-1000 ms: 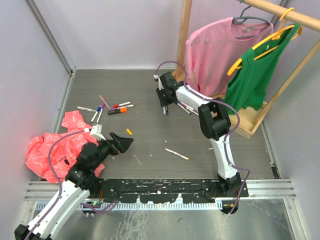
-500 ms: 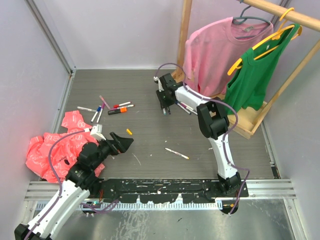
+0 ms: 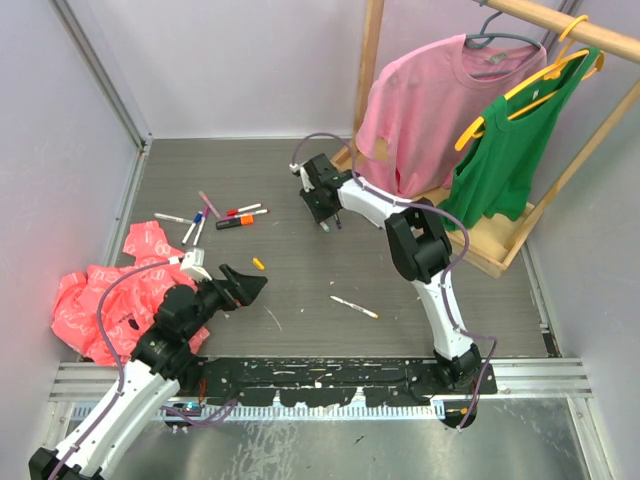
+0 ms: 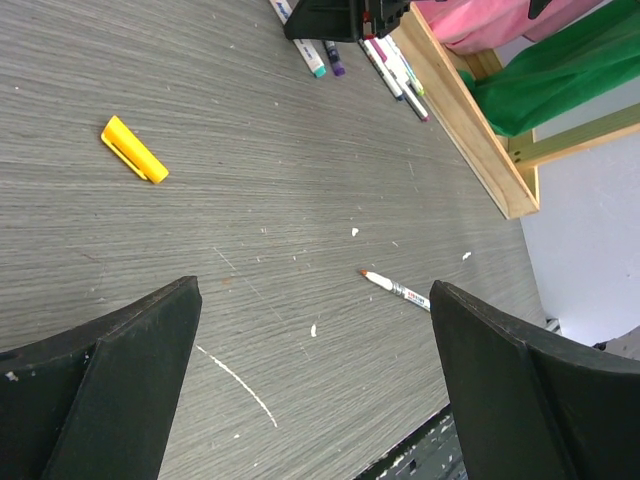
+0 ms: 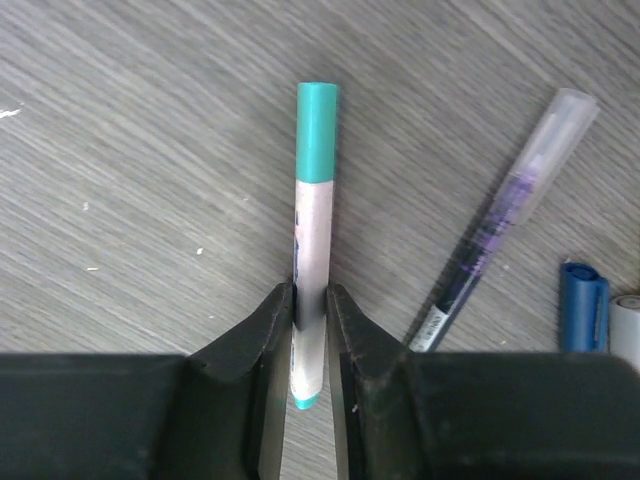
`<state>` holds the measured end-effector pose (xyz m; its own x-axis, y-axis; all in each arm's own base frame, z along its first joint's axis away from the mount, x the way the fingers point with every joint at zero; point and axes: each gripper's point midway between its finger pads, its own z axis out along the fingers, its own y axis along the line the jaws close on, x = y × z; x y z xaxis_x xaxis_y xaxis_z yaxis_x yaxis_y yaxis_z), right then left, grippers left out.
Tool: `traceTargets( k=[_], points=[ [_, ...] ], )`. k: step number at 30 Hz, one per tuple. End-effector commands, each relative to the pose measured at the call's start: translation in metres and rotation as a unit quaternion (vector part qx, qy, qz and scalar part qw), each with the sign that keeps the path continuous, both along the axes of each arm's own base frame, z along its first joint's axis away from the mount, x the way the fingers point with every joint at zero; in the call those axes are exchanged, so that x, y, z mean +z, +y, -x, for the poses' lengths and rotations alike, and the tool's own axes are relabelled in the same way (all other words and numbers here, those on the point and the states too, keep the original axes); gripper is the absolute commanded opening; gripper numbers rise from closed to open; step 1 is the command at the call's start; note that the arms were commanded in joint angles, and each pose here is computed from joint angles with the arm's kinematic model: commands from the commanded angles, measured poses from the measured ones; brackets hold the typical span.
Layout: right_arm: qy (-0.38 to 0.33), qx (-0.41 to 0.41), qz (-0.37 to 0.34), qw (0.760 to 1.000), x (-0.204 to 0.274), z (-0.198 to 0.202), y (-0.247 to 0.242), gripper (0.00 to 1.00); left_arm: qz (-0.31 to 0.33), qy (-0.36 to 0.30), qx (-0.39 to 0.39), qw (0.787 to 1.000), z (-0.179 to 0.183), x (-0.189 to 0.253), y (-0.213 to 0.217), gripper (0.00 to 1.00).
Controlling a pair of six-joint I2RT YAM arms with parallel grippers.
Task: Open the pen caps
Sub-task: Pick up the pen from the center of the board.
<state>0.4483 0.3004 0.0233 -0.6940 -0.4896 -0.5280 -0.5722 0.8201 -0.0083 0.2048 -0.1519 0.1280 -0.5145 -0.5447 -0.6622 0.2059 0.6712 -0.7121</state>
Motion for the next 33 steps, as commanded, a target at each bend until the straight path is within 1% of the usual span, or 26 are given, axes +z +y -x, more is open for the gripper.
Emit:
traceTargets(
  k=[1, 6, 9, 11, 15, 19, 22, 24, 26, 28, 33],
  points=[
    [0.005, 0.027, 0.043, 0.999, -0.004, 0.020, -0.007, 0.22, 0.026, -0.024, -0.008, 0.999, -0.001, 0.016, -0.005, 0.98],
    [0.012, 0.048, 0.053, 0.997, -0.003, 0.031, -0.012, 0.12, 0.038, -0.027, -0.012, 0.999, -0.001, 0.019, -0.007, 0.98],
    [0.019, 0.072, 0.036, 0.997, 0.007, 0.042, -0.011, 0.04, 0.055, -0.032, -0.025, 0.998, 0.001, 0.023, -0.013, 0.98],
    [0.018, 0.088, 0.006, 0.996, 0.023, 0.049, -0.008, 0.01, 0.074, -0.042, -0.040, 0.996, 0.004, 0.029, -0.018, 0.98],
    [0.002, 0.110, -0.063, 0.992, 0.065, 0.060, -0.005, 0.01, 0.124, -0.084, -0.070, 0.986, 0.008, 0.053, -0.028, 0.98],
    [0.001, 0.131, -0.131, 0.983, 0.091, 0.080, -0.005, 0.01, 0.162, -0.118, -0.086, 0.976, 0.012, 0.074, -0.033, 0.98],
    [0.011, 0.148, -0.190, 0.971, 0.111, 0.094, -0.007, 0.01, 0.189, -0.147, -0.095, 0.966, 0.015, 0.091, -0.034, 0.98],
    [0.018, 0.163, -0.234, 0.958, 0.127, 0.105, -0.011, 0.01, 0.202, -0.165, -0.098, 0.960, 0.016, 0.103, -0.033, 0.98],
    [0.024, 0.189, -0.288, 0.939, 0.148, 0.120, -0.015, 0.01, 0.213, -0.184, -0.102, 0.954, 0.018, 0.116, -0.033, 0.98],
    [0.026, 0.227, -0.340, 0.912, 0.173, 0.142, -0.017, 0.01, 0.222, -0.199, -0.106, 0.949, 0.018, 0.129, -0.034, 0.98],
    [-0.003, 0.326, -0.422, 0.846, 0.230, 0.203, -0.024, 0.01, 0.244, -0.221, -0.128, 0.935, 0.015, 0.163, -0.042, 0.98]
  ],
)
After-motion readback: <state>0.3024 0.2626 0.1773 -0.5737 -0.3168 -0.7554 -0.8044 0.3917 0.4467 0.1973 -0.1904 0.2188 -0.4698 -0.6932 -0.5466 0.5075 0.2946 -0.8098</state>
